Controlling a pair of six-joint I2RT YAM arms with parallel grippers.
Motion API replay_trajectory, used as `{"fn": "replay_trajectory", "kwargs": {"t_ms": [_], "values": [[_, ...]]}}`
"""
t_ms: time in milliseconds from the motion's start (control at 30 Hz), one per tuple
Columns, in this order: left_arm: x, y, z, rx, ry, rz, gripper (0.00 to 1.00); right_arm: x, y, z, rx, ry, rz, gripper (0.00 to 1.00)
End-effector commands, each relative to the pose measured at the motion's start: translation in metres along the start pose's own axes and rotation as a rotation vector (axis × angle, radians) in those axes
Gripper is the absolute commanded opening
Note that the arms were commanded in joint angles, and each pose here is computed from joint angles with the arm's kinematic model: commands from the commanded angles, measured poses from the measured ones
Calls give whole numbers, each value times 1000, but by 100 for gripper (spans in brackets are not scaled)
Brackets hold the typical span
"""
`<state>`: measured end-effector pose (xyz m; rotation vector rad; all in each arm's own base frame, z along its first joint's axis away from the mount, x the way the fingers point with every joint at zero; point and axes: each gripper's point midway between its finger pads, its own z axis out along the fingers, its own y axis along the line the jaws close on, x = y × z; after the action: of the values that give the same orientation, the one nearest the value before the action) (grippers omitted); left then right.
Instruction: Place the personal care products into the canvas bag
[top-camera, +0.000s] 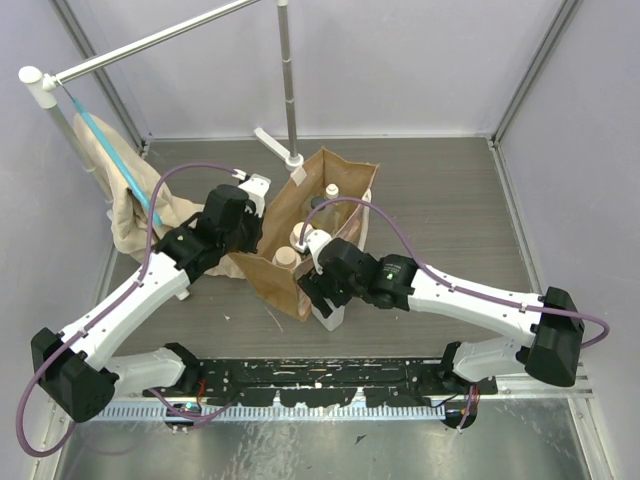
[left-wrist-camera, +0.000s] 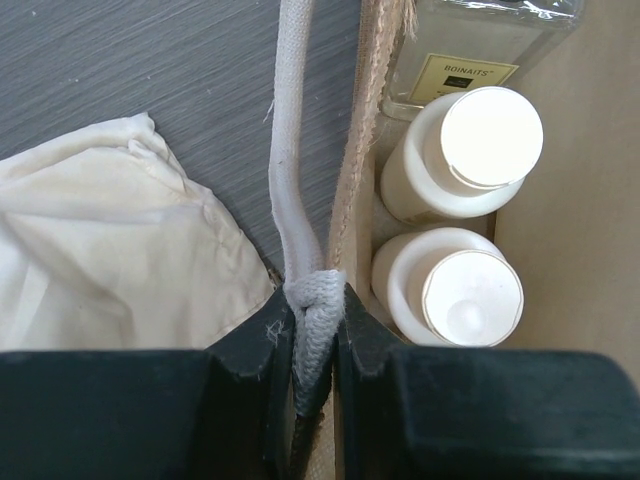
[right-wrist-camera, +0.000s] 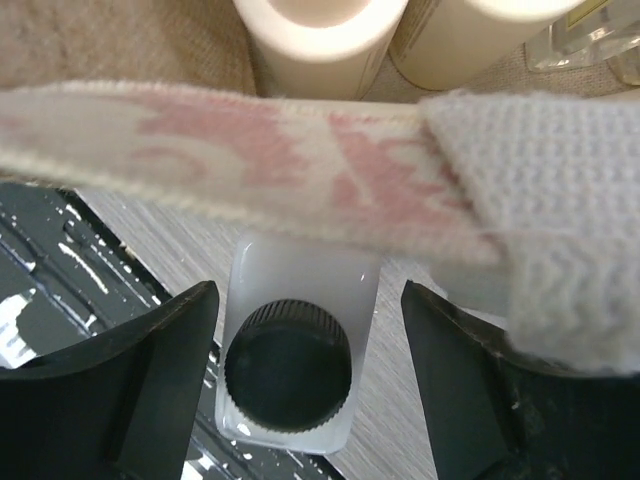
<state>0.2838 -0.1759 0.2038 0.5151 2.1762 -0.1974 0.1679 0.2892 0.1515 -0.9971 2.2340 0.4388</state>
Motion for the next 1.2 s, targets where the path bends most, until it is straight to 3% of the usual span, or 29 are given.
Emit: {"fn": "replay_trajectory", "kwargs": {"t_ms": [0,133,300,367,567,900,1167], "values": [[8,-2,-5,18,13,-7,21,-19,-4,6,36,-94,18,77],[8,-2,-3,19,15,-8,21,-7,-4,16,38,-56,14,69],[7,-4,-2,25,15,-9,21,-8,-5,12,46,-40,10,40],[7,-4,-2,25,14,-11,20,-15,-7,1,62,-43,17,28],[5,-3,-4,18,8,-22,19,-45,-12,-55,79,-96,82,9],[6,-4,-2,24,12,-12,19,-83,23,-133,-123,-81,128,1],[2,-4,-2,27,5,-5,19,-193,17,-209,-109,-409,81,1]]}}
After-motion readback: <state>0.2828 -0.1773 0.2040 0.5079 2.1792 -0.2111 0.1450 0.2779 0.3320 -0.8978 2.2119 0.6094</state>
